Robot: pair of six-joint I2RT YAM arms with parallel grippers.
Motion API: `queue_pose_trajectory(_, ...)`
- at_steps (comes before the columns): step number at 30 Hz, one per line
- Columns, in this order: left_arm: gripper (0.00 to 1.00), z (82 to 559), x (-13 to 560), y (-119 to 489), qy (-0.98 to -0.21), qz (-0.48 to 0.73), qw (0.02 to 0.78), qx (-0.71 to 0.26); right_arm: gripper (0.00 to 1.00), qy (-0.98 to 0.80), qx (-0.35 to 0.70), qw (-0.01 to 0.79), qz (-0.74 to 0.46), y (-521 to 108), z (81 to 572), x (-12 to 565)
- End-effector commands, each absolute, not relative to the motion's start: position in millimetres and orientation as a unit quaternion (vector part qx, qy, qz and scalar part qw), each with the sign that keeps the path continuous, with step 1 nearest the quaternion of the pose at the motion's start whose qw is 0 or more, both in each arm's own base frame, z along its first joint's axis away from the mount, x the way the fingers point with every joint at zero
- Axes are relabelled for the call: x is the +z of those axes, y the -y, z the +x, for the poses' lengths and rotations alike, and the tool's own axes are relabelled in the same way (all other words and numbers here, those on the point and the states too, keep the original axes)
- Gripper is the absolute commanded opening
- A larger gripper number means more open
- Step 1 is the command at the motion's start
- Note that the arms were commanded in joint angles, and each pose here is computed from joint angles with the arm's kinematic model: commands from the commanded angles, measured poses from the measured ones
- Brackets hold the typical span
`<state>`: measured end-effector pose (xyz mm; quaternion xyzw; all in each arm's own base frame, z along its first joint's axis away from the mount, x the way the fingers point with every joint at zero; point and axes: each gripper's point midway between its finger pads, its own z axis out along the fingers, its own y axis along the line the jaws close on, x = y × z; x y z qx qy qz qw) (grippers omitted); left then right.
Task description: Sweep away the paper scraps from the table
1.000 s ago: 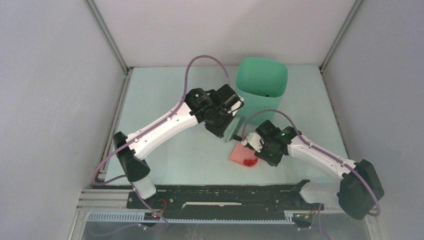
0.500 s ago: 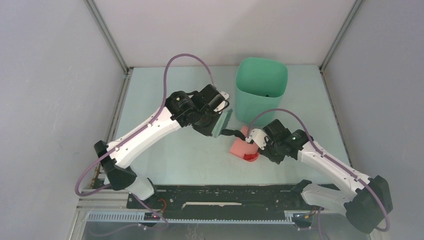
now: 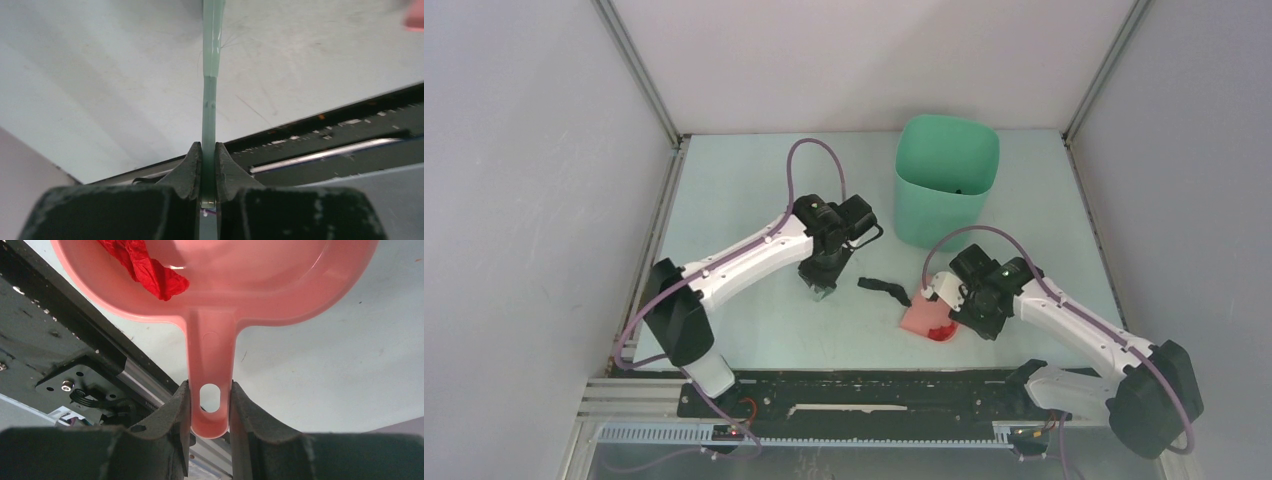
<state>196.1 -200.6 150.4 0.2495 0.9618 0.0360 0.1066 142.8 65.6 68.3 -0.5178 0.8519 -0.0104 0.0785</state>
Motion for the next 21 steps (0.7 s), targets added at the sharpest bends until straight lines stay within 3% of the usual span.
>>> queue_pose_trajectory(1,0.0,214,163,187,-0.959,0.23,0.144,0.082,0.0,-0.853,-0.022,0.051,-0.519,-56,137,67)
queue_pose_trajectory(9,0.0,223,150,241,-0.96,0.258,0.109,-0.002,0.0,-0.858,-0.035,0.009,-0.513,-39,129,61)
queue_pose_trajectory(14,0.0,218,138,274,-0.956,0.278,0.081,-0.048,0.0,-0.868,-0.02,0.023,-0.495,-43,137,56)
queue_pose_trajectory(21,0.0,178,163,326,-0.934,0.307,0.079,-0.162,0.0,-0.868,-0.008,0.036,-0.495,-53,144,49)
